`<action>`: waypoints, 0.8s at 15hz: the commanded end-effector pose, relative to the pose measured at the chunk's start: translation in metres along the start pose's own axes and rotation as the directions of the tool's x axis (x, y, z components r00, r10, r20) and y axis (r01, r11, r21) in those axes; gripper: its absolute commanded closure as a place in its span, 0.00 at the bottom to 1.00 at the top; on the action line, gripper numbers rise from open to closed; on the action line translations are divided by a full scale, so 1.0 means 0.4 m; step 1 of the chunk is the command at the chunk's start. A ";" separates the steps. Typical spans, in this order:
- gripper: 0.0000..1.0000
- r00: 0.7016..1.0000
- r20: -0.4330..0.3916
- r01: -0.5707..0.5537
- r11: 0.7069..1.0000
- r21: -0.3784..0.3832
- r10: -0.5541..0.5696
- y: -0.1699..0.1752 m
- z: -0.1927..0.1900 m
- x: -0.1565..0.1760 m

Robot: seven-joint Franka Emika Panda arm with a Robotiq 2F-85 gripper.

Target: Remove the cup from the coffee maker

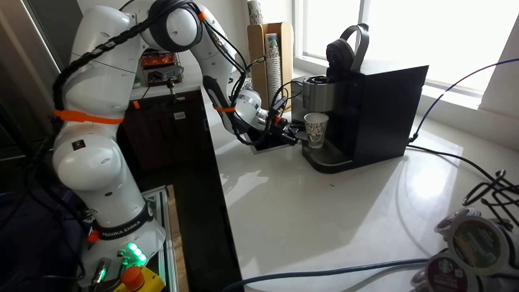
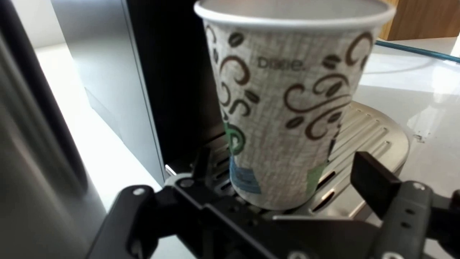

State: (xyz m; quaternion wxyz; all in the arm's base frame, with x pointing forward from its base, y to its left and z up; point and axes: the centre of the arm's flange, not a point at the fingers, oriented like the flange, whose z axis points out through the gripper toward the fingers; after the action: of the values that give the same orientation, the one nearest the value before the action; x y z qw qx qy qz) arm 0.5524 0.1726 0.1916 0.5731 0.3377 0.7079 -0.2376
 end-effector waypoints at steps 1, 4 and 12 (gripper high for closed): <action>0.00 0.999 -0.013 0.040 0.999 -0.008 -0.040 -0.003 -0.056 0.017; 0.00 0.995 -0.022 0.098 0.995 -0.002 -0.098 -0.036 -0.137 0.048; 0.00 0.994 -0.110 -0.003 0.971 -0.238 -0.024 -0.127 -0.444 -0.120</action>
State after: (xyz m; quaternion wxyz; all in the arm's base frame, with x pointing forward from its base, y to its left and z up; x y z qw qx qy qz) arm 0.4540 0.2739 0.2238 0.5758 0.2600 0.7537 -0.1810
